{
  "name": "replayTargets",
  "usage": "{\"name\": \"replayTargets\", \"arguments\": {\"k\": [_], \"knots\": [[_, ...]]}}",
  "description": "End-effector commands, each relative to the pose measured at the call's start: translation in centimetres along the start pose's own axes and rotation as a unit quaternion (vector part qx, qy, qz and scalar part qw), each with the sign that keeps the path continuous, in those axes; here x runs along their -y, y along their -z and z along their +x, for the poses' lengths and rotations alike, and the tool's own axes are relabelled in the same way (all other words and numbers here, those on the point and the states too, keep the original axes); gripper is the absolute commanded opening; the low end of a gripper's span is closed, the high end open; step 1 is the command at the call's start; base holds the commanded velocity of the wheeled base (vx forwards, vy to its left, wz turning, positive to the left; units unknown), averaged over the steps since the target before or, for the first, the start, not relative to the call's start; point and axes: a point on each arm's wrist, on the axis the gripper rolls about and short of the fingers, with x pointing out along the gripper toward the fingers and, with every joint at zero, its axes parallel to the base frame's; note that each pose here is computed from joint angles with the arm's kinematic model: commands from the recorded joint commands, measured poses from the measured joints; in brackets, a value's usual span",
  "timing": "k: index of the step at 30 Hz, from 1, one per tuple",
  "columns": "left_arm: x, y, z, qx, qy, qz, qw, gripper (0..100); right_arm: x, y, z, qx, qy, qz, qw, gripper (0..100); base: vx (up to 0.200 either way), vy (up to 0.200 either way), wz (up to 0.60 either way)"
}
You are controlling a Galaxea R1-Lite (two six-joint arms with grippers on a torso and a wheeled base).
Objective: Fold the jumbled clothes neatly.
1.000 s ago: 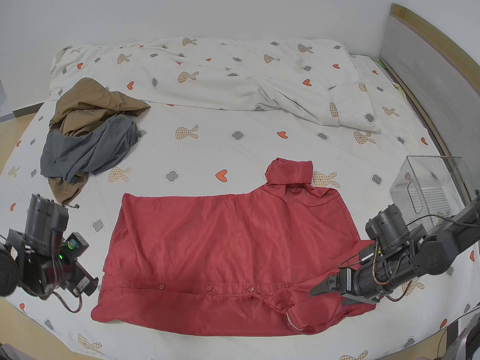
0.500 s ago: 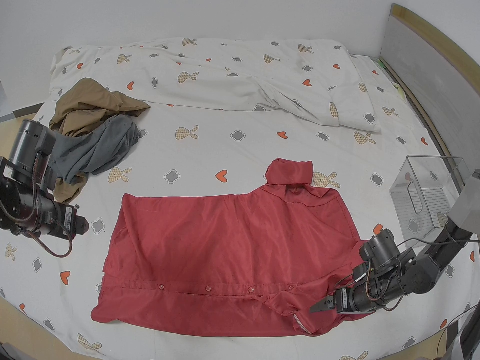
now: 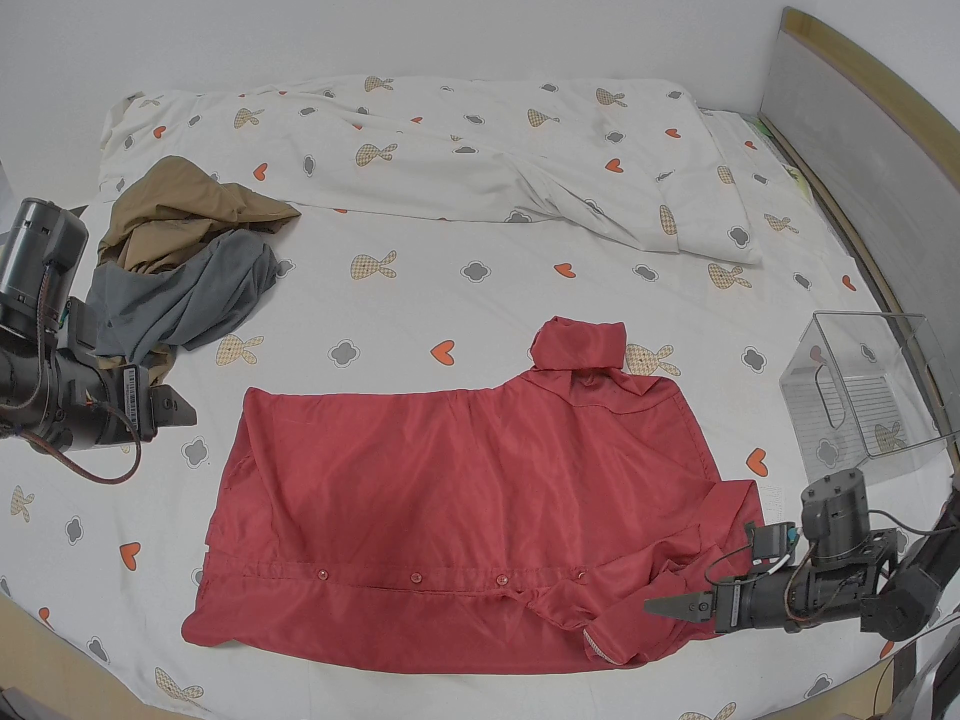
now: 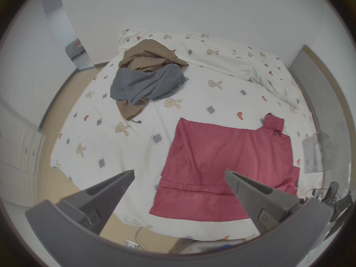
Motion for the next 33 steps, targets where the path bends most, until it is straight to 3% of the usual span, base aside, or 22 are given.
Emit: {"name": "replayTargets", "arguments": {"k": [1, 3, 7, 10, 11, 12, 13, 15, 17, 20, 23, 25, 27, 30, 33], "knots": [[-0.2, -0.9, -2.3, -0.022, 0.085, -0.059, 0.9944, 100, -2.9, -0.4, -6.7, 0.044, -0.071, -0.029, 0.9961, 100, 0.0, 0.0, 0.0], [-0.3, -1.1, -3.1, -0.034, 0.111, -0.076, 0.9904, 100, -3.7, -1.0, -7.9, 0.042, -0.077, -0.028, 0.9957, 100, 0.0, 0.0, 0.0], [-1.0, -0.1, -6.8, -0.033, 0.217, -0.085, 0.9718, 100, -4.4, -3.0, -10.1, 0.066, -0.081, -0.016, 0.9944, 100, 0.0, 0.0, 0.0], [-1.3, 0.6, -8.7, -0.013, 0.249, -0.057, 0.9668, 100, -4.0, -3.8, -10.5, 0.08, -0.084, -0.008, 0.9932, 100, 0.0, 0.0, 0.0], [-1.5, 1.7, -9.5, 0.001, 0.26, -0.016, 0.9654, 100, -3.5, -4.3, -10.7, 0.084, -0.093, 0.0, 0.9921, 100, 0.0, 0.0, 0.0], [-1.6, 1.9, -9.4, 0.002, 0.259, -0.009, 0.9658, 100, -3.5, -4.4, -10.8, 0.084, -0.095, 0.001, 0.9919, 100, 0.0, 0.0, 0.0], [-1.8, 2.8, -8.6, 0.012, 0.243, 0.035, 0.9693, 100, -3.1, -4.6, -10.7, 0.079, -0.1, 0.008, 0.9917, 100, 0.0, 0.0, 0.0], [-2.3, 3.9, -7.1, 0.033, 0.21, 0.082, 0.9737, 100, -2.7, -4.7, -10.1, 0.068, -0.098, 0.014, 0.9928, 100, 0.0, 0.0, 0.0], [-2.4, 4.3, -4.3, 0.054, 0.158, 0.116, 0.9791, 100, -2.5, -4.6, -9.6, 0.055, -0.094, 0.017, 0.9939, 100, 0.0, 0.0, 0.0], [-1.8, 3.5, -1.7, 0.102, 0.094, 0.087, 0.9865, 100, -2.2, -4.7, -9.3, 0.051, -0.089, 0.024, 0.9945, 100, 0.0, 0.0, 0.0], [-1.4, 3.1, -0.2, 0.109, 0.083, 0.056, 0.989, 100, -2.1, -4.8, -9.3, 0.053, -0.087, 0.026, 0.9945, 100, 0.0, 0.0, 0.0], [-1.1, 3.0, 1.3, 0.094, 0.079, 0.033, 0.9919, 100, -1.8, -5.0, -9.4, 0.06, -0.083, 0.031, 0.9943, 100, 0.0, 0.0, 0.0], [-0.8, 3.2, 2.0, 0.058, 0.108, 0.034, 0.9919, 100, -1.8, -5.1, -9.5, 0.065, -0.085, 0.028, 0.9939, 100, 0.0, 0.0, 0.0], [-0.9, 3.4, 2.7, -0.011, 0.199, 0.031, 0.9795, 100, -1.7, -5.0, -9.3, 0.072, -0.089, 0.022, 0.9931, 100, 0.0, 0.0, 0.0], [-2.2, 3.3, 3.7, -0.076, 0.238, 0.0, 0.9683, 100, -1.4, -5.0, -9.3, 0.085, -0.09, 0.022, 0.9921, 100, 0.0, 0.0, 0.0]]}}
